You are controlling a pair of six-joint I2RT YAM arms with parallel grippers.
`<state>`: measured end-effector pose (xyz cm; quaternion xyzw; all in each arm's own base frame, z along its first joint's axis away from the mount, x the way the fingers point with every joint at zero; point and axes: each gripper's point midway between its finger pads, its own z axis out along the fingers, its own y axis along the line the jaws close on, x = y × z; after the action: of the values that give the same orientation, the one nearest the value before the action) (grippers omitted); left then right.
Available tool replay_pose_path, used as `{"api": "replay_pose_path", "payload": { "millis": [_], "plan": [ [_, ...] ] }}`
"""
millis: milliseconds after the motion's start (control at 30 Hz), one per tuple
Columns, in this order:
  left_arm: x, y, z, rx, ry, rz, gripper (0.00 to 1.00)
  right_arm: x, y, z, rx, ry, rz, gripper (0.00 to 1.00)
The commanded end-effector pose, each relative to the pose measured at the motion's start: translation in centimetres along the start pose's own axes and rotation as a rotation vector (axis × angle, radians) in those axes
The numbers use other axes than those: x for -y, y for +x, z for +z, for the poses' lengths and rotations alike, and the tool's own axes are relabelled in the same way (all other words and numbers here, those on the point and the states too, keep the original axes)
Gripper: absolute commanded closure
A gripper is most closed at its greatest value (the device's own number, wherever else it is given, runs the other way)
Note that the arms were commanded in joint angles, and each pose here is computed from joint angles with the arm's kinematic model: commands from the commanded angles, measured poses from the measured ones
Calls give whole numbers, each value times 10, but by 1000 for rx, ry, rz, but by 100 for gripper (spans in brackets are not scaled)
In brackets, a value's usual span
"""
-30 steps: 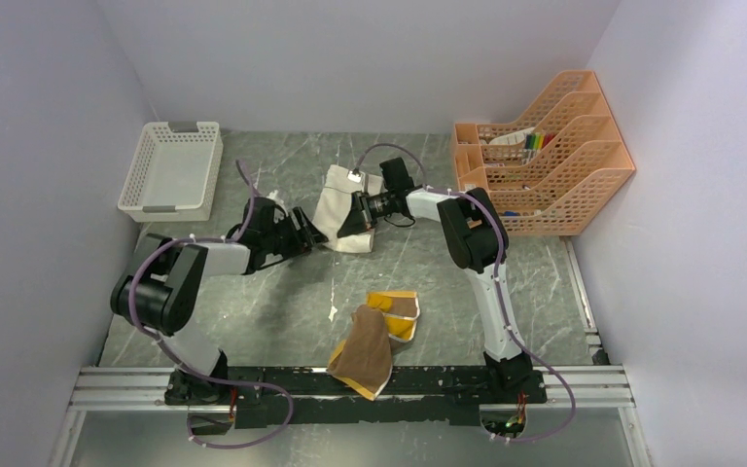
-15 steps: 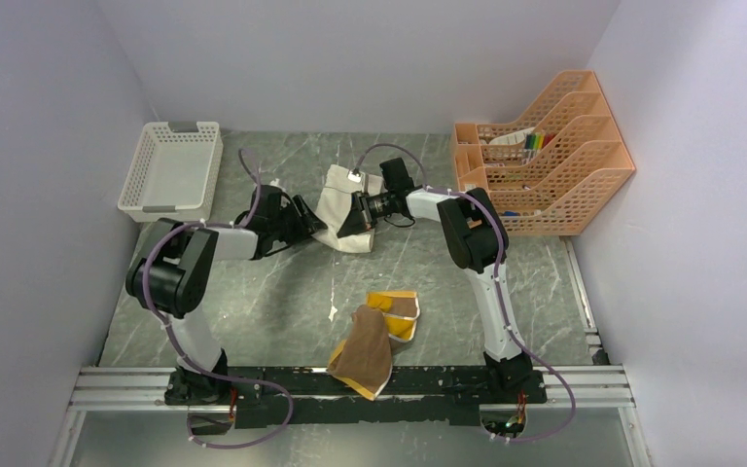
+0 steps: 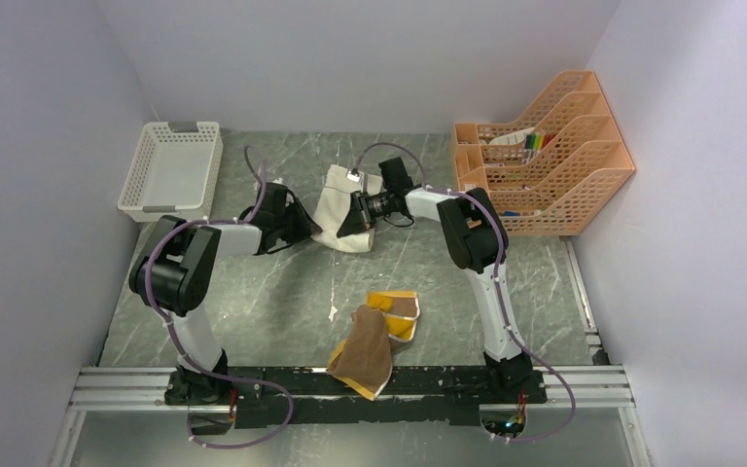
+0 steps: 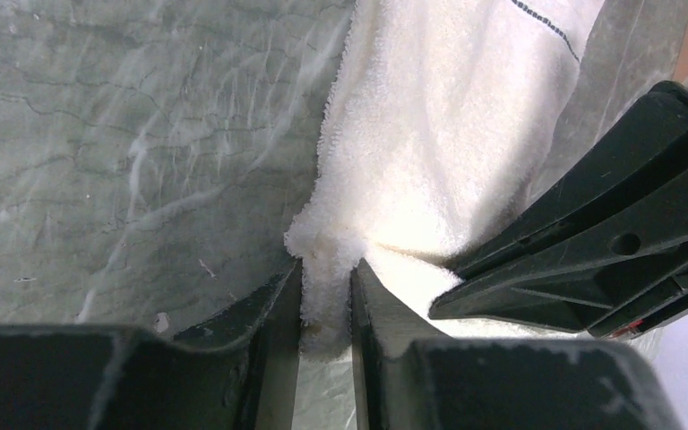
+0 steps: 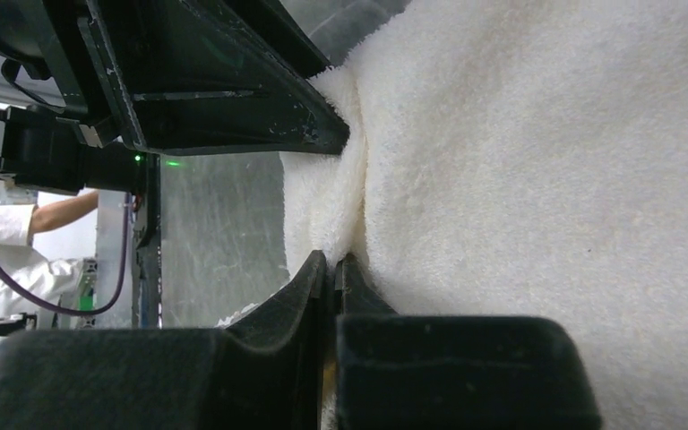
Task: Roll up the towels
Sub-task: Roll the towel at the center of the board.
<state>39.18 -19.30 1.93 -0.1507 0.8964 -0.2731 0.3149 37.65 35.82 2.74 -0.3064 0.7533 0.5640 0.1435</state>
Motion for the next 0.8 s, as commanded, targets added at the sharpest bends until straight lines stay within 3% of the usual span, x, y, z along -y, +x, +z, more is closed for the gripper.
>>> {"api": "replay_pose_path", "payload": {
  "millis": [0, 100, 233, 400, 533, 600, 767],
  "plan": [
    [-40, 22, 3, -66, -147, 20, 68, 24, 3, -9, -21, 140, -17, 90],
    [-39, 21, -1, -67, -144, 31, 70, 25, -8, -20, -5, 245, -102, 67],
    [-35, 15, -5, -55, -142, 60, 71, 18, -28, -40, 13, 375, -233, 47],
    [-29, 8, -9, -54, -133, 91, 70, -1, -66, -70, 113, 566, -401, 38],
    [-21, 3, -12, -48, -115, 108, 70, -51, -92, -85, 257, 688, -674, 31],
    [-17, 1, -14, -46, -103, 113, 69, -73, -85, -84, 295, 711, -786, 21],
    [-10, -1, -14, -61, -75, 124, 69, -112, -38, -51, 165, 571, -1199, 22]
  ]
}}
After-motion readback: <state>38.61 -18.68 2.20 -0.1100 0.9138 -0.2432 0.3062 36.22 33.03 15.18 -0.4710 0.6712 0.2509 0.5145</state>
